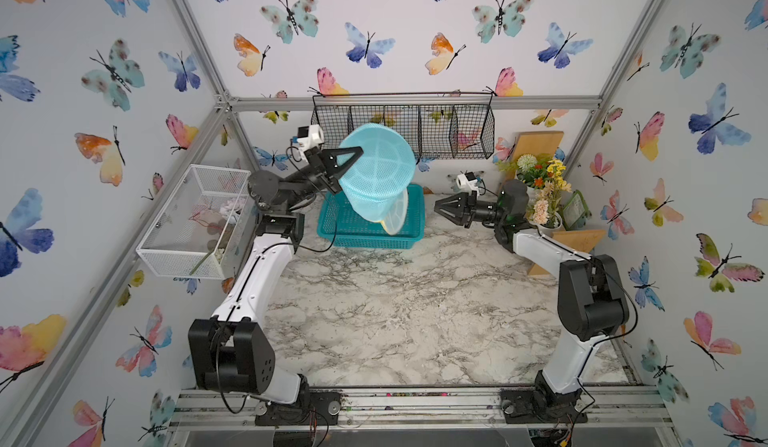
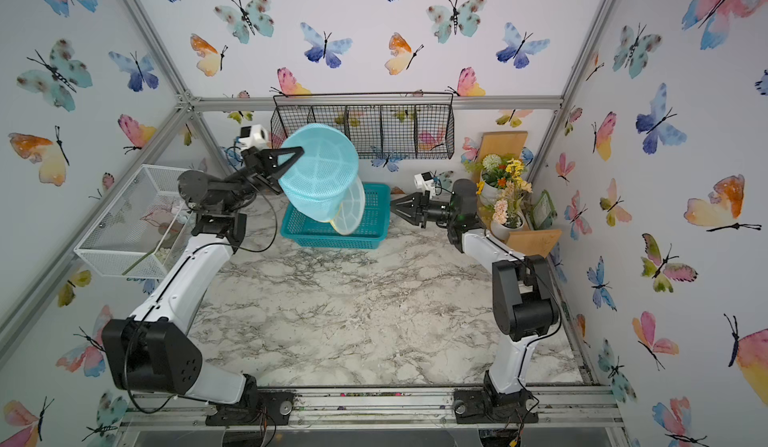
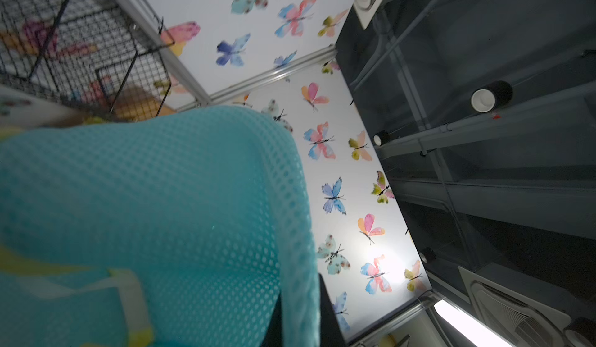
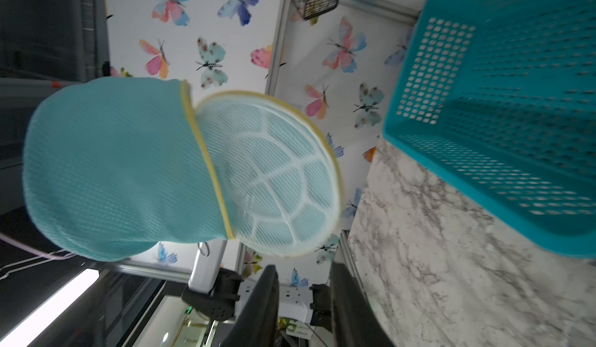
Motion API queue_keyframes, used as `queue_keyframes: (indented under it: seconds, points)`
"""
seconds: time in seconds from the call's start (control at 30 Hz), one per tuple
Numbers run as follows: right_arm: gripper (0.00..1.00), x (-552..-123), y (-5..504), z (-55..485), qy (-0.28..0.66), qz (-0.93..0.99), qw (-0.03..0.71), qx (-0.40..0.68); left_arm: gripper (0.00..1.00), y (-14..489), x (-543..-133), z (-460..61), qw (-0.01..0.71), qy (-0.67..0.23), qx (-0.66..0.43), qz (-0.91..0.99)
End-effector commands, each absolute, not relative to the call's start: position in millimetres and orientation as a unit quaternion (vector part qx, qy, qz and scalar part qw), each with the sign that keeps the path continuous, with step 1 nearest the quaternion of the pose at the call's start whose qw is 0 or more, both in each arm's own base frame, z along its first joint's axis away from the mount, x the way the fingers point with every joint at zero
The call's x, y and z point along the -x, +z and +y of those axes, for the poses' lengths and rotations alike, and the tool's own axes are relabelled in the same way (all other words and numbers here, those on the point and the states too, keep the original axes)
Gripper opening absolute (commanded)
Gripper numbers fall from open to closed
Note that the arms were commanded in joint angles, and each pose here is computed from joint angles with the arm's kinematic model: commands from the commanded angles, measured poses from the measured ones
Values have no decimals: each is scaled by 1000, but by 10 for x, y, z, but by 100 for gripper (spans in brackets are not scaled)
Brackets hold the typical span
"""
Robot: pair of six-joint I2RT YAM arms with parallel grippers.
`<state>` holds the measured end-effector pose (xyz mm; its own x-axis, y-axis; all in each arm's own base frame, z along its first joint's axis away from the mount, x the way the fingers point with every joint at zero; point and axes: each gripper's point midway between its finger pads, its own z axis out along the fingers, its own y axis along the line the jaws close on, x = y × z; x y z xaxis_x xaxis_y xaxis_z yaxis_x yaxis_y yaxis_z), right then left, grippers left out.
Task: Turn the laundry bag inside out
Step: Turn over the laundry bag.
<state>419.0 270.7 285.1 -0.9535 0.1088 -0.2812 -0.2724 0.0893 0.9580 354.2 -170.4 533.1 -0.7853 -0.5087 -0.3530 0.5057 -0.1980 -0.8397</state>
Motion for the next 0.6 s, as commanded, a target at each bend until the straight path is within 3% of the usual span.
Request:
queue_keyframes:
  seconds: [0.0,0.23,0.4,0.57]
  points:
    - [38,-3884,2742,2594,600,778,157,97,0,5759,-3219,-1603,378,-810,-38,446]
    - [55,-3925,3751,2563,624,715,288,129,0,5326,-3518,-1994,353,-738,-47,573]
    - [58,-4002,4073,2484,580,732,333,126,0,4564,-3724,-2407,397,-475,-92,780]
    - [59,-4104,3925,2450,546,780,292,93,0,4157,-3667,-2503,460,-281,-150,829]
